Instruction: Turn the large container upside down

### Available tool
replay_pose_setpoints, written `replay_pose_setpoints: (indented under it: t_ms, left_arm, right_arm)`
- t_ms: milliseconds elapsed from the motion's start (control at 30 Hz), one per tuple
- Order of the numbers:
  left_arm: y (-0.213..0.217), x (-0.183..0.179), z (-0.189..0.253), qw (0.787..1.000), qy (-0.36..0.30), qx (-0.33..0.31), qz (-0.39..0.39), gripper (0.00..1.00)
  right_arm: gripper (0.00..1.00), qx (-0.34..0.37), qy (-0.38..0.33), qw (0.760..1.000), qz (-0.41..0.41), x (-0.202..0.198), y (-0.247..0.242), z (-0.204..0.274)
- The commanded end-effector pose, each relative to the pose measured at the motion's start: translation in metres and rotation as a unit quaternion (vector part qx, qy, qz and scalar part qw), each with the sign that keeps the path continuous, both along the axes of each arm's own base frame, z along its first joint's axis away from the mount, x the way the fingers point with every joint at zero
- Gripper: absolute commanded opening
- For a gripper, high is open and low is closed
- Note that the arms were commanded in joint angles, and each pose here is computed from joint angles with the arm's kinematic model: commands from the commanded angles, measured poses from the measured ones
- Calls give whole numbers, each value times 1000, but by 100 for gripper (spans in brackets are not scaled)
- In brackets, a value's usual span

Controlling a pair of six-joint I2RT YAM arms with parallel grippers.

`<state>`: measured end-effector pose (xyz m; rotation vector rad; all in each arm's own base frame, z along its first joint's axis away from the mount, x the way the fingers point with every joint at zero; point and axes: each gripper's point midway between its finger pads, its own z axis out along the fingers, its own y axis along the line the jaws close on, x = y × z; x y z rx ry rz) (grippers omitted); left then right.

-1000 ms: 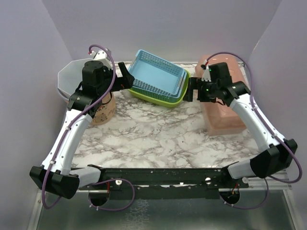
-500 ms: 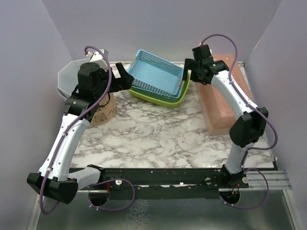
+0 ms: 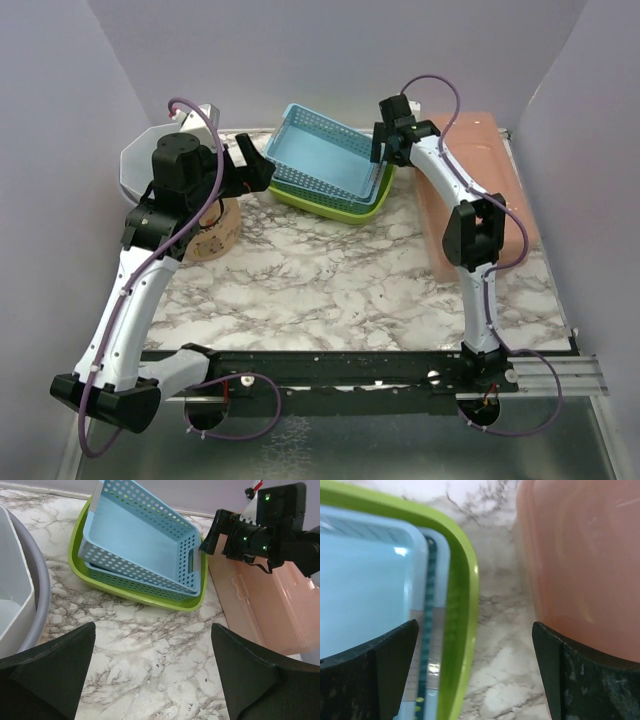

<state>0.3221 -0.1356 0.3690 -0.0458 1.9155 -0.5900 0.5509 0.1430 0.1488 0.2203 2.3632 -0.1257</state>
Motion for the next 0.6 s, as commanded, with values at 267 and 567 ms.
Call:
replay_pose_setpoints:
  t_ms: [267, 567]
  left_arm:
    - [-2, -2, 5, 1000, 4, 4, -10, 99]
    - [-4, -2, 2, 1000, 5, 9, -18, 99]
  right_arm:
    - [100, -52, 19, 997, 45, -44, -49, 28]
    - [100, -38, 25, 999, 17, -100, -81, 29]
